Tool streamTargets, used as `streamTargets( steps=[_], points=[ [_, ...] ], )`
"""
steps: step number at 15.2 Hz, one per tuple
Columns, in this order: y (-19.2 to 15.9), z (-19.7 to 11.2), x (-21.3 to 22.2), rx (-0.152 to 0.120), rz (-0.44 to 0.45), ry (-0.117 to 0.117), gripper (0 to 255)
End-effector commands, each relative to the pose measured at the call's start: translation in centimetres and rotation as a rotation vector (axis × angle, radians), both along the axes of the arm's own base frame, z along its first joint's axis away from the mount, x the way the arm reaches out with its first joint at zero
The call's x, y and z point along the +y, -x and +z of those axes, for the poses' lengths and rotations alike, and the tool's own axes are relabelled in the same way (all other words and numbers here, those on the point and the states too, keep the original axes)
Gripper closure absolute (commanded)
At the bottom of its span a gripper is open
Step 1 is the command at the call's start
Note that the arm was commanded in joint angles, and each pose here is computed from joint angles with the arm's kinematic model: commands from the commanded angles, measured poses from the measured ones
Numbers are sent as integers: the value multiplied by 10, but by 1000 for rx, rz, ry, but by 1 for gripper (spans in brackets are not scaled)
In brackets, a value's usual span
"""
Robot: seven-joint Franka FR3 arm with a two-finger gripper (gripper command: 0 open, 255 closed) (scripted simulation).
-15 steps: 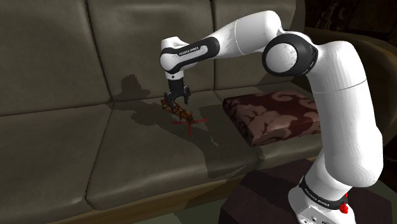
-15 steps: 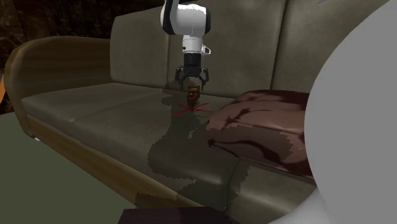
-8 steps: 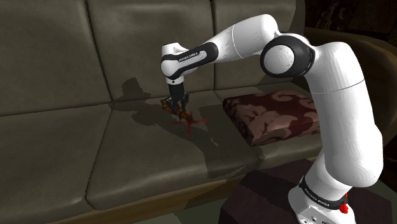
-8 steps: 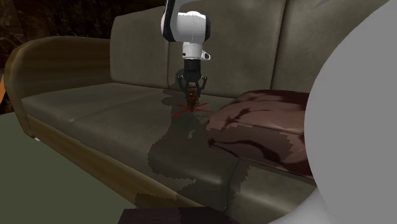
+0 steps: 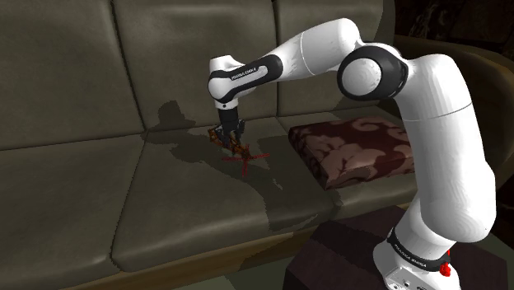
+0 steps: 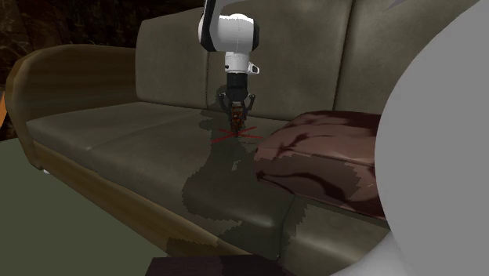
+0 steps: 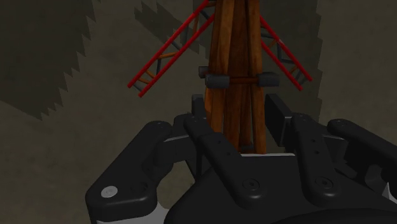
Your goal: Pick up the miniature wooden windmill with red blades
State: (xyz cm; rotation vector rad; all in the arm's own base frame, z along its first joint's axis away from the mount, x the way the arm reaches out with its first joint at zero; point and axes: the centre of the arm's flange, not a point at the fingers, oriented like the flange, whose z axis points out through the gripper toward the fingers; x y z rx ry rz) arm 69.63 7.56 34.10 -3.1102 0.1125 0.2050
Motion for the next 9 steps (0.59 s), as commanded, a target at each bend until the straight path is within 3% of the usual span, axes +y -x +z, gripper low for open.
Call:
streamTargets(
  steps=[1,9],
  points=[
    [0,4,-1,2,0,0,255],
    [0,47,-1,2,0,0,255]
  ],
)
